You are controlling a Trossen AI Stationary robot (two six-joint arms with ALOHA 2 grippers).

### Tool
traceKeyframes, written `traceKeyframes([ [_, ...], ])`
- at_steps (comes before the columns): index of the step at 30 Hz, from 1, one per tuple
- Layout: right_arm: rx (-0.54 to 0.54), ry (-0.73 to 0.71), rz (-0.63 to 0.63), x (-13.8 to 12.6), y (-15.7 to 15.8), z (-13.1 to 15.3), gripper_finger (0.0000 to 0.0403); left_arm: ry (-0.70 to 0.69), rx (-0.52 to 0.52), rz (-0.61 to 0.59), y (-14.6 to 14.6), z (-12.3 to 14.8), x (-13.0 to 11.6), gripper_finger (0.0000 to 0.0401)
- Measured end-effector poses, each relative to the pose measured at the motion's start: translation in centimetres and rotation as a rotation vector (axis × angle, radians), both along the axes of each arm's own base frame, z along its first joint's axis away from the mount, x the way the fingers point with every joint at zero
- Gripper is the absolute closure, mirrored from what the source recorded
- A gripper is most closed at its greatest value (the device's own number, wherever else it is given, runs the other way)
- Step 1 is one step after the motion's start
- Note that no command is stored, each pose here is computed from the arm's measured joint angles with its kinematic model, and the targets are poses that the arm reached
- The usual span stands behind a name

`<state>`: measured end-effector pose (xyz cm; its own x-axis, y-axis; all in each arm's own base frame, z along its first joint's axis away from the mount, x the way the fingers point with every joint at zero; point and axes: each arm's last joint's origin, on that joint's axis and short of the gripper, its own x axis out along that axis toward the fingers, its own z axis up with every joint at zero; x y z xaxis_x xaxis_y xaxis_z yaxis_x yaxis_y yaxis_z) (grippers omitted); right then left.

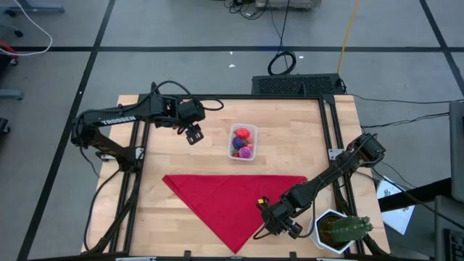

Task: Pick and placing Produce into tupperware
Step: Put the red strawberry into the transparent bin

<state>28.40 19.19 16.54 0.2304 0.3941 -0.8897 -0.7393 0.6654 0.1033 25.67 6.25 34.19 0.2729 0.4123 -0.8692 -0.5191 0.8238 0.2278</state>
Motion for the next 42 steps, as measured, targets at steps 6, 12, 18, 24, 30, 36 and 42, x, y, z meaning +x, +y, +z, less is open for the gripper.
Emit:
traceKeyframes([
  [6, -0.001, 0.011, -0.01, -0.05, -0.03, -0.04, 0.0245, 0.0, 0.0, 0.0, 0.0, 0.0, 0.0, 0.0135],
  [12, 0.01, 0.032, -0.056, -0.06, -0.04, -0.03, 0.0245, 0.0, 0.0, -0.001, 0.0, 0.0, 0.0, 0.0135],
  [18, 0.012, 0.037, -0.066, -0.07, -0.05, -0.04, 0.0245, 0.0, 0.0, -0.001, 0.0, 0.0, 0.0, 0.0135],
  [24, 0.01, 0.037, -0.063, -0.08, -0.05, -0.04, 0.0245, -0.001, 0.0, 0.001, 0.0, 0.0, 0.0, 0.0135],
  [30, 0.002, 0.027, -0.035, -0.09, -0.06, -0.05, 0.0245, -0.001, 0.0, 0.001, 0.0, 0.0, 0.0, 0.0135],
  [36, -0.015, 0.016, 0.009, -0.18, -0.11, -0.1, 0.0245, -0.002, -0.001, 0.003, 0.0, 0.0, 0.0, 0.0135],
  [42, -0.015, 0.016, 0.01, -0.18, -0.12, -0.11, 0.0245, -0.002, -0.001, 0.003, 0.0, 0.0, 0.0, 0.0135],
])
